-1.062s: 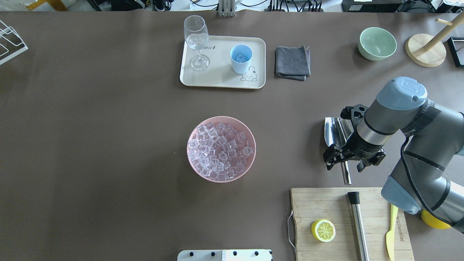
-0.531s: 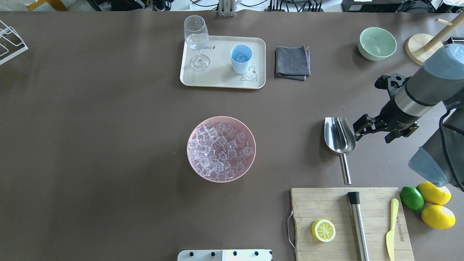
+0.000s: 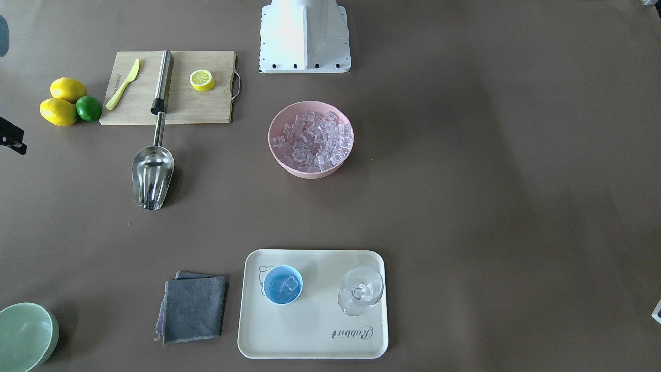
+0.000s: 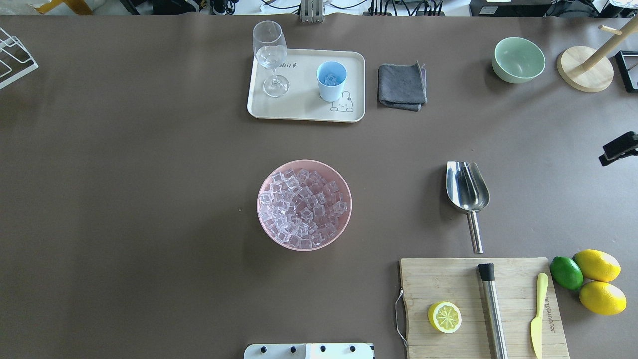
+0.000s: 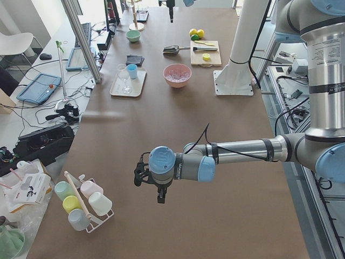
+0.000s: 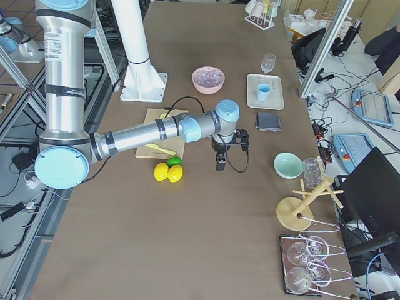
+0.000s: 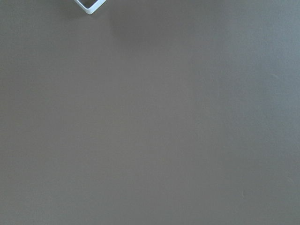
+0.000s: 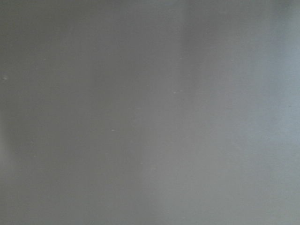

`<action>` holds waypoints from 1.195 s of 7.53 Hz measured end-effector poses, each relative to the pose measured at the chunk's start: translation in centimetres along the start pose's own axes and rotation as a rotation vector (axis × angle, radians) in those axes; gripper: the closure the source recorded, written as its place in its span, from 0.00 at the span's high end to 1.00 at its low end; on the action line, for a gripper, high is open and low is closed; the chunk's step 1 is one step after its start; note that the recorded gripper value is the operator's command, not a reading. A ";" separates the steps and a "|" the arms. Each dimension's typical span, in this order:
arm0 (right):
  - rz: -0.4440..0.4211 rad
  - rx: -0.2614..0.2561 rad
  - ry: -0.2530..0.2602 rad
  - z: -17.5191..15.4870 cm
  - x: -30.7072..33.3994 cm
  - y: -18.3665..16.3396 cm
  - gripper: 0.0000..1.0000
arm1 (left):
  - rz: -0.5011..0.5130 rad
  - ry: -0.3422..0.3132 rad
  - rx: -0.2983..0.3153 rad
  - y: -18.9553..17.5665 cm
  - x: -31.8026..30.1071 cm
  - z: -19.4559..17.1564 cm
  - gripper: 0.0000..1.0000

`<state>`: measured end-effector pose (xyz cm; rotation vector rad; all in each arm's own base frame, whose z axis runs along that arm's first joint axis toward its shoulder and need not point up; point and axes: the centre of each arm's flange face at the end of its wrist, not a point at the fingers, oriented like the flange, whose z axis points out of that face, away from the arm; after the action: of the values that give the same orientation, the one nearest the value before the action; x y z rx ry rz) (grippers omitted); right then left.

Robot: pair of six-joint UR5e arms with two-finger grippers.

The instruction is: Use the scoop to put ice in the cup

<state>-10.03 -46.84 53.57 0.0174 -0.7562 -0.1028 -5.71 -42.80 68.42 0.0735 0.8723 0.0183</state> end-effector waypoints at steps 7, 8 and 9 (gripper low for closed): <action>-0.014 0.046 0.039 -2.4 21.8 5.7 1.00 | -0.001 -0.100 0.002 -0.1 -0.5 -0.6 0.99; -0.009 0.045 0.038 -2.3 22.0 6.1 1.00 | -0.011 -0.113 -0.010 -0.1 -0.4 -0.8 0.98; -0.008 0.045 0.037 -2.3 22.1 6.3 1.00 | -0.017 -0.118 -0.017 0.0 -0.3 -0.9 0.98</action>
<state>8.05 -42.77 67.40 0.0651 -0.7215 -0.0928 -6.60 -42.81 68.06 0.0504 0.7543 0.0053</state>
